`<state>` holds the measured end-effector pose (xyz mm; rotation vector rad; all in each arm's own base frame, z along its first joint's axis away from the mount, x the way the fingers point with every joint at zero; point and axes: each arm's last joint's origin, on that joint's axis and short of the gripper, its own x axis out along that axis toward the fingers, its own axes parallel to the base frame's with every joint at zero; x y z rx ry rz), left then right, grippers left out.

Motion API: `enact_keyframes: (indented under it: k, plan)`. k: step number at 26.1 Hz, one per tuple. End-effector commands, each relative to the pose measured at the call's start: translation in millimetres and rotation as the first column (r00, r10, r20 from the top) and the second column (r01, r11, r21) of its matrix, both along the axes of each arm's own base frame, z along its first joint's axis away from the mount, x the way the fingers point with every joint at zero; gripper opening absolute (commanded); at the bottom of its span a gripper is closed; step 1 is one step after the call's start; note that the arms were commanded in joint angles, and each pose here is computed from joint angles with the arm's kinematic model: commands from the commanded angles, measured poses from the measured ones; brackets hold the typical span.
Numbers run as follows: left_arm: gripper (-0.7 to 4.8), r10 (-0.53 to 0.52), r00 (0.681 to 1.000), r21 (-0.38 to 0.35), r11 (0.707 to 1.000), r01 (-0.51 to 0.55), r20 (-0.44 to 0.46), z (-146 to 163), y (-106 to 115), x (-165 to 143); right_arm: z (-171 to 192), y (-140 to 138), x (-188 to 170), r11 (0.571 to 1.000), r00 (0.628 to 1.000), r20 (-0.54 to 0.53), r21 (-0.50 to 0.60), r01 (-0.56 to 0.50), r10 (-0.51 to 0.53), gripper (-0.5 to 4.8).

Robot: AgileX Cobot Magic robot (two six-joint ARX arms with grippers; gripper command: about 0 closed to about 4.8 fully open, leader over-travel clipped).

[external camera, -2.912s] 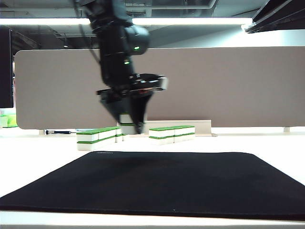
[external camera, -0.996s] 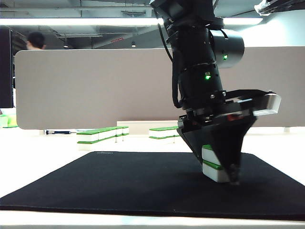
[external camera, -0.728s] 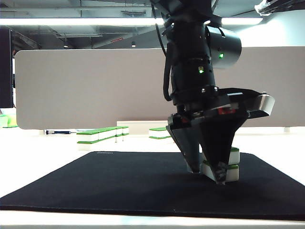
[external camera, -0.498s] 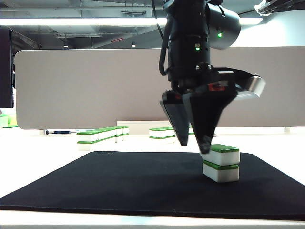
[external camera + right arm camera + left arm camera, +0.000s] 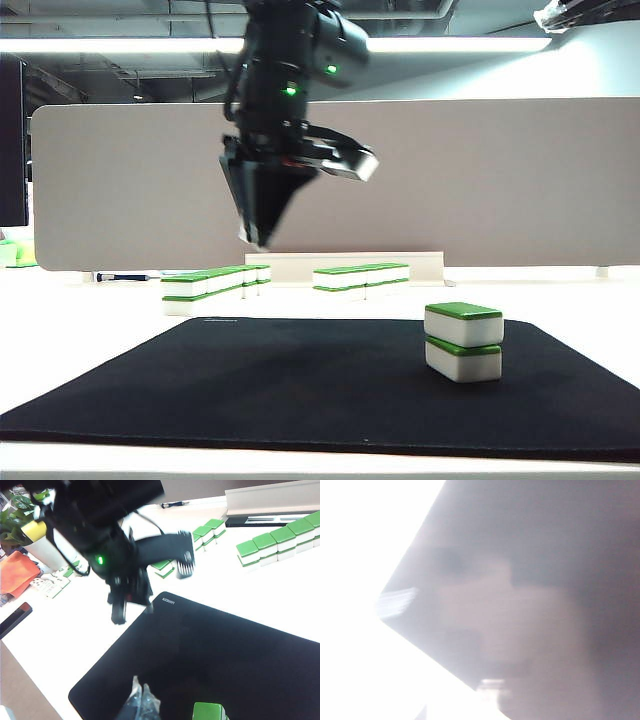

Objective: Take a mahjong tile from the mahjong wall and then place it on the table close to you.

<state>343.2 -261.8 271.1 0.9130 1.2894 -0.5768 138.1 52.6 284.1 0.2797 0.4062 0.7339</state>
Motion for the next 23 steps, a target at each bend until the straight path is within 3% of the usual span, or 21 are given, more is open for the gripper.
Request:
enact_keyframes:
  k: [1, 5, 7, 10, 12, 17, 23]
  plan:
    - [0.52, 0.067, 0.994, -0.015, 0.998, -0.066, 0.084, 24.9, 24.3, 13.1, 2.8, 0.1, 0.1, 1.0, 1.0, 0.022, 0.004, 0.0, 0.0, -0.01]
    - [0.51, 0.132, 0.978, -0.112, 0.987, -0.115, 0.161, 54.9, 50.0, 18.7, 2.6, 0.2, 0.5, 1.0, 1.0, 0.021, 0.003, 0.0, -0.001, -0.01]
    - [0.51, 0.167, 0.969, -0.203, 0.971, -0.129, 0.184, 70.3, 62.2, 19.9, 2.6, 0.2, 0.5, 1.0, 1.0, 0.021, 0.004, 0.0, 0.0, -0.01]
    - [0.51, 0.225, 0.956, -0.353, 0.924, -0.147, 0.188, 98.6, 88.8, 16.5, 2.6, 0.2, 0.5, 1.0, 1.0, 0.021, 0.003, 0.001, -0.001, -0.01]
    - [0.51, 0.252, 0.949, -0.4, 0.903, -0.16, 0.189, 109.7, 101.6, 13.9, 2.6, 0.2, 0.5, 1.0, 1.0, 0.021, 0.004, 0.001, -0.001, -0.01]
    - [0.51, 0.31, 0.935, -0.489, 0.851, -0.193, 0.171, 127.2, 132.4, 11.6, 2.9, 0.2, 0.6, 1.0, 1.0, 0.024, 0.004, 0.0, -0.001, -0.01]
    - [0.51, 0.336, 0.923, -0.52, 0.83, -0.199, 0.184, 130.3, 144.1, 16.6, 2.9, 0.2, 0.6, 1.0, 1.0, 0.024, 0.004, 0.001, -0.001, -0.01]
